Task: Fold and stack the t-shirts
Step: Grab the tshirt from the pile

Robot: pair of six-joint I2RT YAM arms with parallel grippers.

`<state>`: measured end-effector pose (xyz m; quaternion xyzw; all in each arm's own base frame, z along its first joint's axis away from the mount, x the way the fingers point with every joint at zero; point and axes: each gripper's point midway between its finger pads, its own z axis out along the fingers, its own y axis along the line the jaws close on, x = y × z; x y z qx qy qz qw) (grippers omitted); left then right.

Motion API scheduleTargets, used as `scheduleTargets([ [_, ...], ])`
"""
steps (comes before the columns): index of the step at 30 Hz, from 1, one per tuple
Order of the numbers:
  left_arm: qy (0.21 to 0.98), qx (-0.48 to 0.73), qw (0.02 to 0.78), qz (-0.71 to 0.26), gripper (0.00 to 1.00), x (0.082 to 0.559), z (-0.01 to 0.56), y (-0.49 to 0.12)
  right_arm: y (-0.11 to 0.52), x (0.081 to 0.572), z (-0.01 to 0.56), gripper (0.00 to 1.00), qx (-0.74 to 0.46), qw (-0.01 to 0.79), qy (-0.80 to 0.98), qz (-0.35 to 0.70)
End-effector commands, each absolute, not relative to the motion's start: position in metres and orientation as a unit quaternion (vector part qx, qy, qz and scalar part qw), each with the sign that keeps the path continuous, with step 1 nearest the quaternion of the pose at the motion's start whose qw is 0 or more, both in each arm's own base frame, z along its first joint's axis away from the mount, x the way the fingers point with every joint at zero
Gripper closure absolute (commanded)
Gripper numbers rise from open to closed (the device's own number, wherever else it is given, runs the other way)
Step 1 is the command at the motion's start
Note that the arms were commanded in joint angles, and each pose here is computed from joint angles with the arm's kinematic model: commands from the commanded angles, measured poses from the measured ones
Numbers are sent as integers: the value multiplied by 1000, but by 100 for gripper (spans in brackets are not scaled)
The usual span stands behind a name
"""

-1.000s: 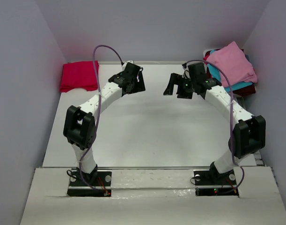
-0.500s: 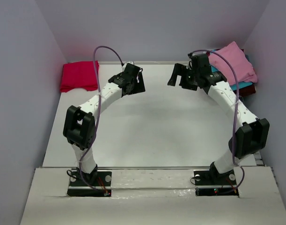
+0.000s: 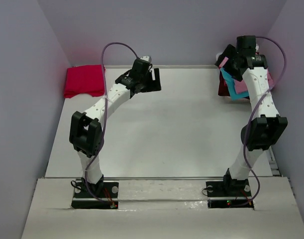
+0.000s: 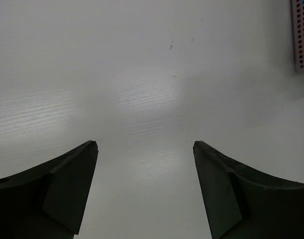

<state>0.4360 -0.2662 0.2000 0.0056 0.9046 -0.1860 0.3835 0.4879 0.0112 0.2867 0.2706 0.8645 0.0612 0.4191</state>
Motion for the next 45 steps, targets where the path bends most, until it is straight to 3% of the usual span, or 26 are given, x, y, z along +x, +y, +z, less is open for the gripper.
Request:
scheduleTargets([
  [1,883,62,391,-251,11,442,219,-297,-45,475,285,0,349,417,839,4],
  [13,857,134,354,-348,11,454,225,-351,-121,451,269,0,446,405,797,-42],
  [24,847,149,349,-371,11,448,226,-358,-141,471,258,4,459,407,788,-50],
  [33,850,153,346,-367,11,445,222,-356,-140,498,241,24,443,403,800,-35],
  [36,850,152,347,-366,11,444,223,-355,-138,504,242,42,440,407,800,-25],
  [37,850,153,348,-365,11,444,222,-355,-138,505,242,55,438,409,800,-22],
  [41,851,152,347,-365,11,443,221,-354,-134,505,243,86,436,408,802,-12],
  [43,851,152,345,-365,11,442,220,-354,-132,501,242,93,439,402,804,-11],
  [45,852,151,344,-364,11,442,219,-353,-129,493,245,93,437,401,805,-8],
])
